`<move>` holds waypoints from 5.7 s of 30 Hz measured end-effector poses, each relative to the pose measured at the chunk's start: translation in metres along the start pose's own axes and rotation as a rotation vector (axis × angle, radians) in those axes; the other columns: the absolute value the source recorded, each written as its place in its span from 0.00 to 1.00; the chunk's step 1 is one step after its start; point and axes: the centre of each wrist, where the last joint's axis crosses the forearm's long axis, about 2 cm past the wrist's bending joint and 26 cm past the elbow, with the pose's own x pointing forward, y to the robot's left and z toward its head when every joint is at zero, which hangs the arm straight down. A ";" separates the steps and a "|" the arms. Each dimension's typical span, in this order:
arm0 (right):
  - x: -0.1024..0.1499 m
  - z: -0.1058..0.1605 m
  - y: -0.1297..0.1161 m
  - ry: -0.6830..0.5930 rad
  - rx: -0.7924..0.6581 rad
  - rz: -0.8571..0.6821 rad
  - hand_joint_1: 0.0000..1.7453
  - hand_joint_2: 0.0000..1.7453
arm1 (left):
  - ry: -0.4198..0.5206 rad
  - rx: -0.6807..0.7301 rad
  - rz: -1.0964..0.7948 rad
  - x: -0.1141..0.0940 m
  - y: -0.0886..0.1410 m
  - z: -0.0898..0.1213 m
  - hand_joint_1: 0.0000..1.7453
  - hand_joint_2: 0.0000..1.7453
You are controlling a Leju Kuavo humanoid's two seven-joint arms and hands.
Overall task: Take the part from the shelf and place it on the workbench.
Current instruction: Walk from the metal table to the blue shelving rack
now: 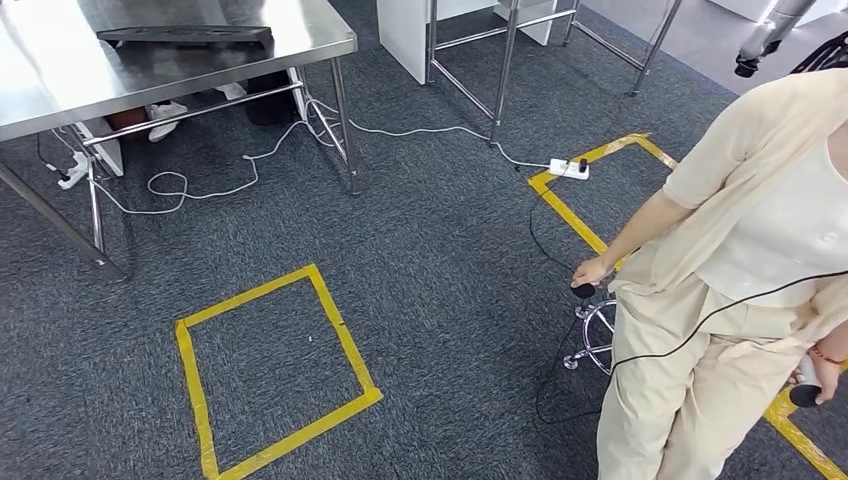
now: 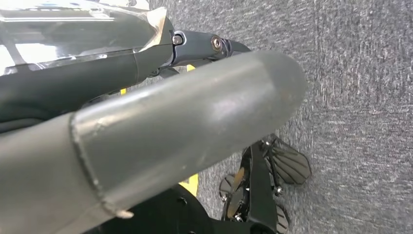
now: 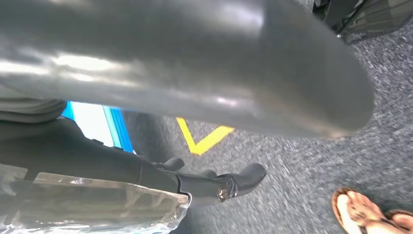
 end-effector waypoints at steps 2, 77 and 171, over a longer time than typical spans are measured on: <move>-0.001 0.000 0.000 0.003 0.000 0.001 0.00 0.00 | -0.001 0.002 0.000 0.000 0.000 0.000 0.00 0.00; -0.006 0.002 0.006 0.080 -0.003 0.086 0.00 0.00 | 0.076 0.050 0.001 -0.003 0.000 0.001 0.00 0.00; -0.002 -0.003 -0.005 -0.002 -0.005 -0.002 0.00 0.00 | -0.025 -0.038 -0.025 0.000 -0.006 0.002 0.00 0.00</move>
